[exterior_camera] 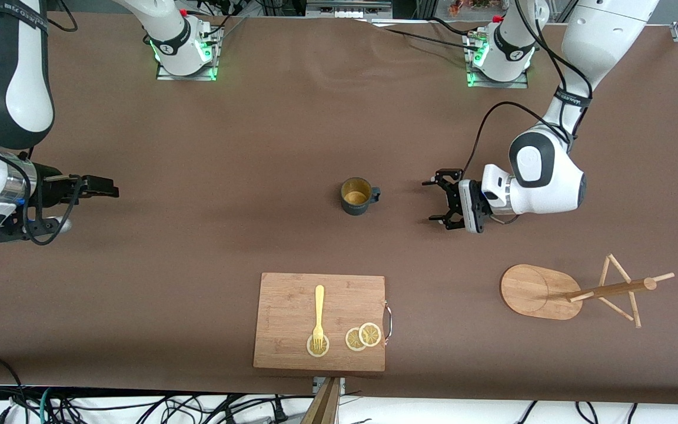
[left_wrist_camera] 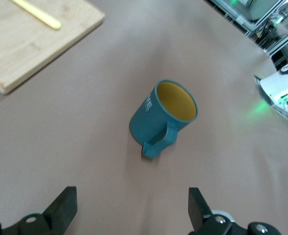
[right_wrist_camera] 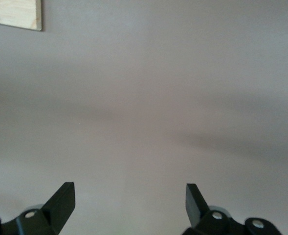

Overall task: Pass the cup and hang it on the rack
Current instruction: 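Reach the left gripper to the mug handle and grasp it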

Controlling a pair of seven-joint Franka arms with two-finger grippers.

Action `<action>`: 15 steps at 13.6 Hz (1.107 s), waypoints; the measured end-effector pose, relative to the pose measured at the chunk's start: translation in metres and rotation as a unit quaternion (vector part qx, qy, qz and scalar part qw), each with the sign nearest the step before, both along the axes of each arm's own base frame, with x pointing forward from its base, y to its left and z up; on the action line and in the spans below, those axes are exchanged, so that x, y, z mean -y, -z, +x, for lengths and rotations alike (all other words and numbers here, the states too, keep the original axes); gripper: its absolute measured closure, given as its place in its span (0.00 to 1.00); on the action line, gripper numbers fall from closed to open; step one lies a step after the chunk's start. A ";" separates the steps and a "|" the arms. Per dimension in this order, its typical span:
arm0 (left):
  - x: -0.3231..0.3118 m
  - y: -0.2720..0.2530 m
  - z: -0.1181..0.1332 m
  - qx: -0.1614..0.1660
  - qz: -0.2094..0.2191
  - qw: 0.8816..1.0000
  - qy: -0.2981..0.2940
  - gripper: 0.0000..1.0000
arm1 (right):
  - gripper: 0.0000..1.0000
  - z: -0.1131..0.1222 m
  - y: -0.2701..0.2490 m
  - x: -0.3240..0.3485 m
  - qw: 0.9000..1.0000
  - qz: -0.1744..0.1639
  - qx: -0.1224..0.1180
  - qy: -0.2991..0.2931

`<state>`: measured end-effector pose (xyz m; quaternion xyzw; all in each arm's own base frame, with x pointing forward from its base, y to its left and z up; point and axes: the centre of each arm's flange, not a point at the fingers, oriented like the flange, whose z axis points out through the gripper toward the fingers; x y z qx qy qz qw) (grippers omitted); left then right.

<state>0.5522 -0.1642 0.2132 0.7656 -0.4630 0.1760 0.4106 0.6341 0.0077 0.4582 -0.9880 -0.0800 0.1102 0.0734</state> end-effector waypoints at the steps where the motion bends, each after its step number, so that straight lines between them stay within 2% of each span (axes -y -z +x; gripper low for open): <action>1: 0.000 0.008 -0.008 0.022 -0.024 0.999 -0.004 0.00 | 0.00 -0.005 0.008 0.005 1.000 0.000 -0.011 -0.005; 3: -0.001 0.029 -0.028 0.075 -0.071 0.995 -0.018 0.00 | 0.00 -0.021 0.014 0.018 0.999 -0.029 -0.023 -0.022; 5: 0.004 0.052 -0.048 0.126 -0.099 0.987 -0.023 0.00 | 0.00 -0.041 -0.004 0.020 0.997 -0.057 -0.013 -0.042; 7: 0.018 0.073 -0.061 0.167 -0.120 0.978 -0.026 0.00 | 0.00 -0.062 -0.047 0.021 0.997 -0.065 0.020 -0.043; 9: 0.030 0.091 -0.071 0.195 -0.131 0.972 -0.031 0.00 | 0.00 -0.078 -0.091 0.024 0.995 -0.069 0.059 -0.036; 11: 0.038 0.107 -0.079 0.214 -0.138 0.966 -0.038 0.00 | 0.00 -0.082 -0.117 0.035 0.992 -0.074 0.101 -0.021; 12: 0.043 0.113 -0.083 0.220 -0.141 0.964 -0.043 0.00 | 0.00 -0.081 -0.118 0.043 0.991 -0.075 0.110 -0.013; 15: 0.061 0.121 -0.092 0.212 -0.151 0.964 -0.061 0.00 | 0.00 -0.082 -0.100 0.051 0.996 -0.053 0.069 0.000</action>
